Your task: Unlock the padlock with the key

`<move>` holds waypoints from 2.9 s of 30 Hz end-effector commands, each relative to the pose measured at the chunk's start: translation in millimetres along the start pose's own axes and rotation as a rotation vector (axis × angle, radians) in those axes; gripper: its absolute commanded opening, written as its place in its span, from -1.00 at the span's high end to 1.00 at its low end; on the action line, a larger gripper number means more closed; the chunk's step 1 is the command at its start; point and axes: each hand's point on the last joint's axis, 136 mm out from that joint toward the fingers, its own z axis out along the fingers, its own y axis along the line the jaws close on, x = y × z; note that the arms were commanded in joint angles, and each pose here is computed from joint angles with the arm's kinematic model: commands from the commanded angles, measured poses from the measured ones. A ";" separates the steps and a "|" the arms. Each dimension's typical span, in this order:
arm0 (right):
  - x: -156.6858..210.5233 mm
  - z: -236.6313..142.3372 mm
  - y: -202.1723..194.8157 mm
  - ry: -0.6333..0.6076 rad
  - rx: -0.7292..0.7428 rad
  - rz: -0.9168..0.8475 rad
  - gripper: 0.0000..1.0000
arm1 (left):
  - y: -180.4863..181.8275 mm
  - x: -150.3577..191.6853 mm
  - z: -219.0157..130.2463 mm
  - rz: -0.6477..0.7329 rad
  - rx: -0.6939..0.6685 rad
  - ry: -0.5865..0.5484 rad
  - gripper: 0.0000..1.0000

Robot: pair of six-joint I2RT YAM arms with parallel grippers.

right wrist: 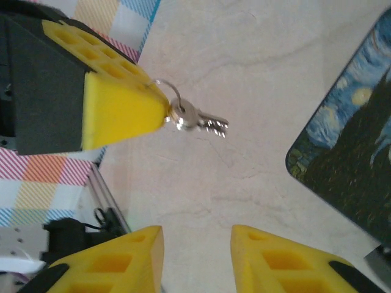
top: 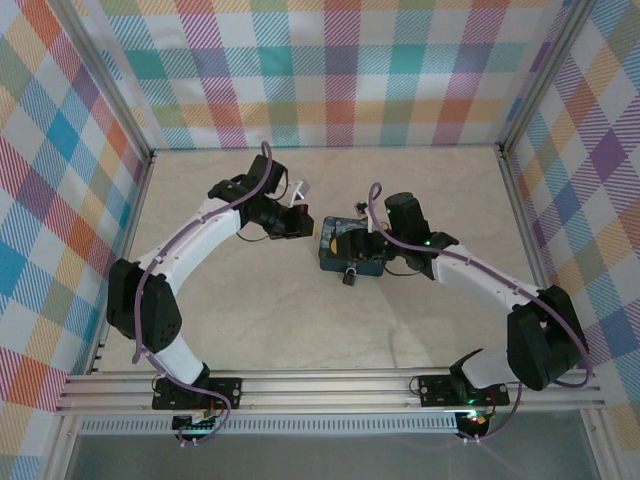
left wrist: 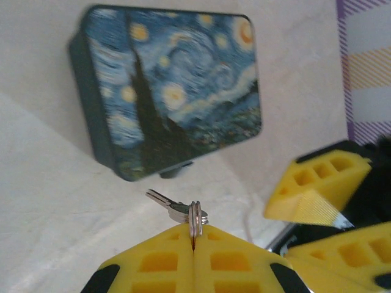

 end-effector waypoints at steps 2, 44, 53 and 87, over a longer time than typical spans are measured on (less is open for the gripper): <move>-9.7 -4.3 4.9 -0.052 0.008 -0.286 0.41 | -40.7 9.5 -15.4 0.048 0.093 0.016 1.00; -16.0 -7.5 33.0 -0.056 -0.109 -0.491 0.16 | -42.6 7.8 -20.2 0.029 0.044 0.026 1.00; -20.3 -5.5 32.1 -0.061 -0.101 -0.506 0.16 | -58.0 3.6 -20.7 0.020 0.121 0.031 1.00; -19.4 -2.4 39.3 -0.056 -0.159 -0.476 0.70 | -40.3 10.0 -7.0 -0.012 0.045 0.076 0.95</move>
